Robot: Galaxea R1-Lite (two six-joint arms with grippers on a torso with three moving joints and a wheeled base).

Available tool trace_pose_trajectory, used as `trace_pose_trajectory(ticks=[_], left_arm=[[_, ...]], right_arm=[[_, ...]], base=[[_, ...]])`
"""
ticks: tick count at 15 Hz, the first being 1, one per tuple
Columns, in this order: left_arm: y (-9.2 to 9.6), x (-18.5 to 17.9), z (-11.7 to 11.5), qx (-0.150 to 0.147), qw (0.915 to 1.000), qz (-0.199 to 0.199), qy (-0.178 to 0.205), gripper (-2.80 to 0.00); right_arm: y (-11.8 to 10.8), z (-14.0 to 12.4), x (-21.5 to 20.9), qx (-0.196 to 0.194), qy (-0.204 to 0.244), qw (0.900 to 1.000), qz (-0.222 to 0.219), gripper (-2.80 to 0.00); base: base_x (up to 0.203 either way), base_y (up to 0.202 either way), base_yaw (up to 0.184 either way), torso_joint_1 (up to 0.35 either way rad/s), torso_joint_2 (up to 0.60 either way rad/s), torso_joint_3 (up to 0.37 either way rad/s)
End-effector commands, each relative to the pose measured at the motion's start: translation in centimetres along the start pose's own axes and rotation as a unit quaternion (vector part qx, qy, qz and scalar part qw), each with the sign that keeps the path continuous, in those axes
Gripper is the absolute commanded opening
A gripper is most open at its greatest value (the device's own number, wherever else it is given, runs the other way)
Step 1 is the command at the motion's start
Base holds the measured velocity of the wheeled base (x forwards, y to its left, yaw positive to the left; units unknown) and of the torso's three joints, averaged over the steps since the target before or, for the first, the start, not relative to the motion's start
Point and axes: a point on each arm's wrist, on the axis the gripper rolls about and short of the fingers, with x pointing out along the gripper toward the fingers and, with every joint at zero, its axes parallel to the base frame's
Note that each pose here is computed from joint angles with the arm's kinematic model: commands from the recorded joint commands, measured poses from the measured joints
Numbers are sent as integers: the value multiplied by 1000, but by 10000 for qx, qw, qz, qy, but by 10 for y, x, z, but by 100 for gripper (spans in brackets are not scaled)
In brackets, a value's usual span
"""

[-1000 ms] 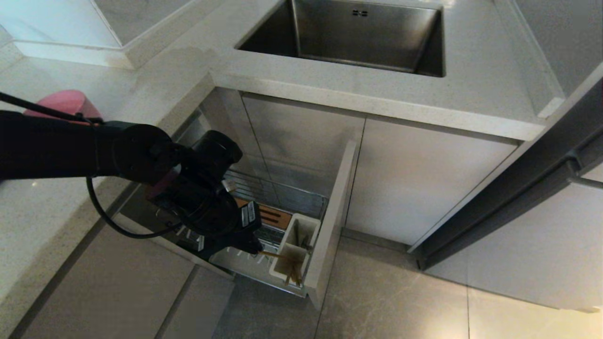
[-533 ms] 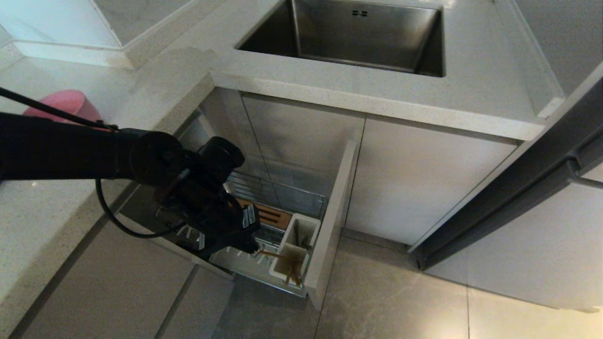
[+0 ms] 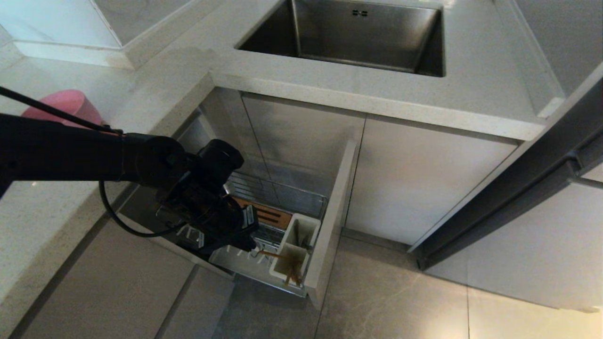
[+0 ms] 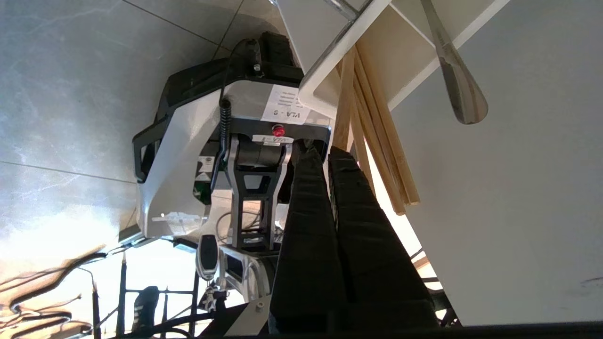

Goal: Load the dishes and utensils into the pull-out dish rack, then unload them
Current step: Close the cupboard

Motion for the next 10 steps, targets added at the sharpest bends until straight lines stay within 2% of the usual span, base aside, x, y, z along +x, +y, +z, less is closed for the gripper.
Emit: trace_pose_trajectory(ticks=[1, 8, 9, 10], left_arm=[[0, 0, 0, -32, 10000, -6, 15, 0], [-1, 0, 0, -25, 9999, -106, -110, 0], [-1, 0, 1, -25, 9999, -109, -114, -280], [-1, 1, 1, -35, 9999, -106, -110, -280]], right_arm=[[0, 0, 0, 2, -5, 10000, 1, -280], [0, 0, 0, 2, -5, 10000, 1, -280], [0, 0, 0, 2, -5, 10000, 1, -280], [0, 0, 0, 2, -5, 10000, 1, -280]], base=[[0, 0, 0, 0, 0, 0], [0, 0, 0, 0, 0, 0], [0, 0, 0, 0, 0, 0], [0, 0, 0, 0, 0, 0]])
